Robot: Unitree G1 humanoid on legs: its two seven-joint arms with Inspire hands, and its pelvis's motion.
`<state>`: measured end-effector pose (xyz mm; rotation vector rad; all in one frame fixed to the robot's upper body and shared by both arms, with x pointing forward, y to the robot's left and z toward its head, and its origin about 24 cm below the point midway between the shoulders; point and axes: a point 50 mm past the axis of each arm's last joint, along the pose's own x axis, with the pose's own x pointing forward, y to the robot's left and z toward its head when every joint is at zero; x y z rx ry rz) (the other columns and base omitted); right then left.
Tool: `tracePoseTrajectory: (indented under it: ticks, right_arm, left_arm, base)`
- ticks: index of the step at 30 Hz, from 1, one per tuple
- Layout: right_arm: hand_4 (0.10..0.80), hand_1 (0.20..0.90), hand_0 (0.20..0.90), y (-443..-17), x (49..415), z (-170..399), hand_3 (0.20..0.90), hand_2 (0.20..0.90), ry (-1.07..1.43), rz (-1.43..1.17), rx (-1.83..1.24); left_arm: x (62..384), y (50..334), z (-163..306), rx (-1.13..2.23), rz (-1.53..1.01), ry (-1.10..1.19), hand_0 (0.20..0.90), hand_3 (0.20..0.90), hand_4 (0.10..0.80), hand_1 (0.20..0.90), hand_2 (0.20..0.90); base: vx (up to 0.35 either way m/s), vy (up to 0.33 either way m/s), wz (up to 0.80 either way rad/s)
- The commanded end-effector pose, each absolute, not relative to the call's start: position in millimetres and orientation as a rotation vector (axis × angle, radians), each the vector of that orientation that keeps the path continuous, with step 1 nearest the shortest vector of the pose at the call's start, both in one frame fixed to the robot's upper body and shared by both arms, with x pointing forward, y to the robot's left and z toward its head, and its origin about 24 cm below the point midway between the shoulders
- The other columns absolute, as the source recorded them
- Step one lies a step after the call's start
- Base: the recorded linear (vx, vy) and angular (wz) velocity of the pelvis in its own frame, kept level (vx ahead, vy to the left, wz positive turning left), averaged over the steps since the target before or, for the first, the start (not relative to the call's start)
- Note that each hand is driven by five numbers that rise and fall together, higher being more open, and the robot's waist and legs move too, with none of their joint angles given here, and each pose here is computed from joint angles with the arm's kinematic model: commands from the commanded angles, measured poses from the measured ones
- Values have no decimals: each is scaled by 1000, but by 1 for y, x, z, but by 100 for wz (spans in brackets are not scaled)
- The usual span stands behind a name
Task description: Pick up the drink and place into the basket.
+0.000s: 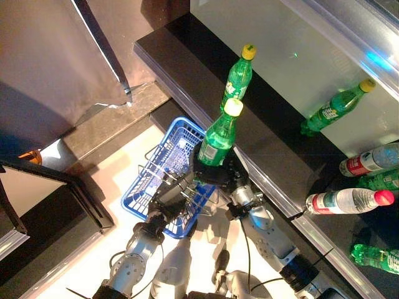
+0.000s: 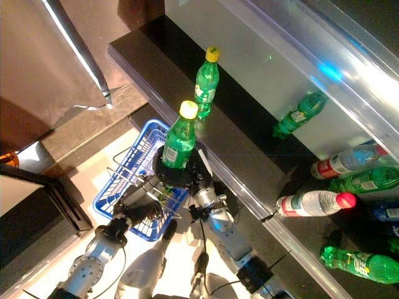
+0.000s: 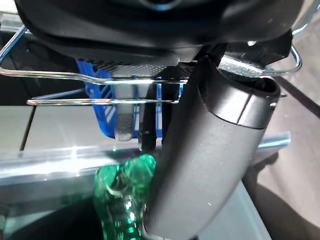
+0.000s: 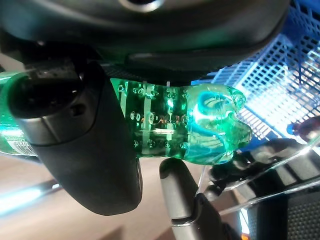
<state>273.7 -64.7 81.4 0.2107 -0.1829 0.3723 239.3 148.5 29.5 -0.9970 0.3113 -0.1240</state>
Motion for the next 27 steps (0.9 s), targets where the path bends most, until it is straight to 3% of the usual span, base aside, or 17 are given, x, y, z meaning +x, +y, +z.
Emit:
tracePoseTrajectory:
  ticks: [1, 13, 27]
  right_arm:
    - [100, 300, 300, -35, 268, 107, 200, 300, -345, 464, 275]
    - [100, 300, 300, -40, 288, 97, 200, 300, -303, 361, 221]
    - [100, 300, 300, -41, 300, 10, 200, 300, 309, 436, 231]
  left_arm:
    - [220, 74, 131, -1205, -818, -109, 300, 200, 100, 300, 300]
    - [214, 54, 132, -1216, -962, -39, 300, 200, 100, 300, 300]
    - [215, 37, 138, -1213, -1085, -51, 300, 200, 100, 300, 300]
  base:
    - [34, 22, 13]
    - [11, 11, 7]
    - [5, 8, 8]
